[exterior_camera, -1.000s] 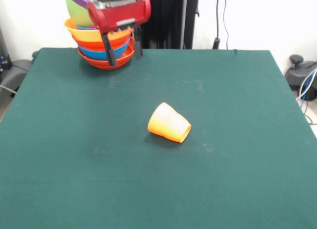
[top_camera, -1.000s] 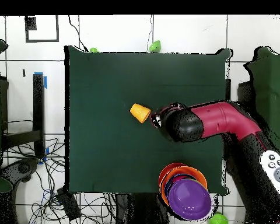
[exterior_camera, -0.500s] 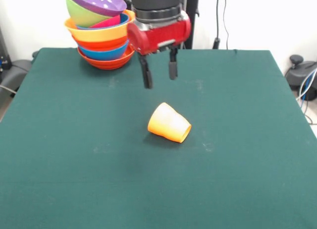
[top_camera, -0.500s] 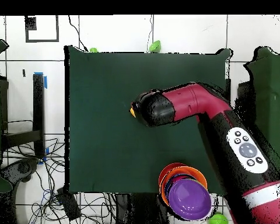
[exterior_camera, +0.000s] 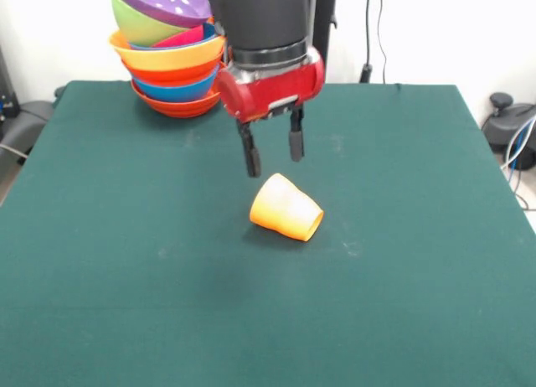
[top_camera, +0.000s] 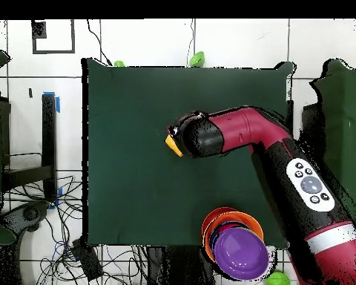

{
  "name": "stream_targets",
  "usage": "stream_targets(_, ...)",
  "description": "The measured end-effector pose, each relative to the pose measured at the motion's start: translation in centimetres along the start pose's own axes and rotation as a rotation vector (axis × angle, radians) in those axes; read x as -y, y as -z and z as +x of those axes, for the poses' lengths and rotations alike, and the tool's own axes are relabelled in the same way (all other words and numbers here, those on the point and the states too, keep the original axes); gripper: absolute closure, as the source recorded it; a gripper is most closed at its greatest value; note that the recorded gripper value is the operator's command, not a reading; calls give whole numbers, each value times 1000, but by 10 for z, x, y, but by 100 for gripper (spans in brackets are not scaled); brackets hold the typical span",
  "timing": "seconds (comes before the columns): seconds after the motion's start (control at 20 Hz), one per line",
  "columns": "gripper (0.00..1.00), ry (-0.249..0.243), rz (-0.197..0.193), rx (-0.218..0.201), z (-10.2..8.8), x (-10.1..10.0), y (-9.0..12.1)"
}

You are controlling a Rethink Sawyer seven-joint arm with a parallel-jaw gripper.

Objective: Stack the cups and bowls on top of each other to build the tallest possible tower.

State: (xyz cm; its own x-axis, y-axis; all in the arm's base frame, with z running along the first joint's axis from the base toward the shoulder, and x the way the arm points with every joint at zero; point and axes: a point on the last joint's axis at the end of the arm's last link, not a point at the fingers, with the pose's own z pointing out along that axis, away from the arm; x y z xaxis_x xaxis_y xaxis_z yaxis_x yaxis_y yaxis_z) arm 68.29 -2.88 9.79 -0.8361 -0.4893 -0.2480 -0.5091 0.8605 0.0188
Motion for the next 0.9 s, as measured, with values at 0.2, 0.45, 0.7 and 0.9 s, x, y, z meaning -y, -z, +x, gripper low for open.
stream_targets(0.2,0,-34,19,71,19,25,-16)
stream_targets(0.45,0,-60,39,100,46,50,-32)
stream_targets(0.7,0,-83,26,92,61,55,-41)
stream_targets(0.9,0,-80,23,81,62,51,-45)
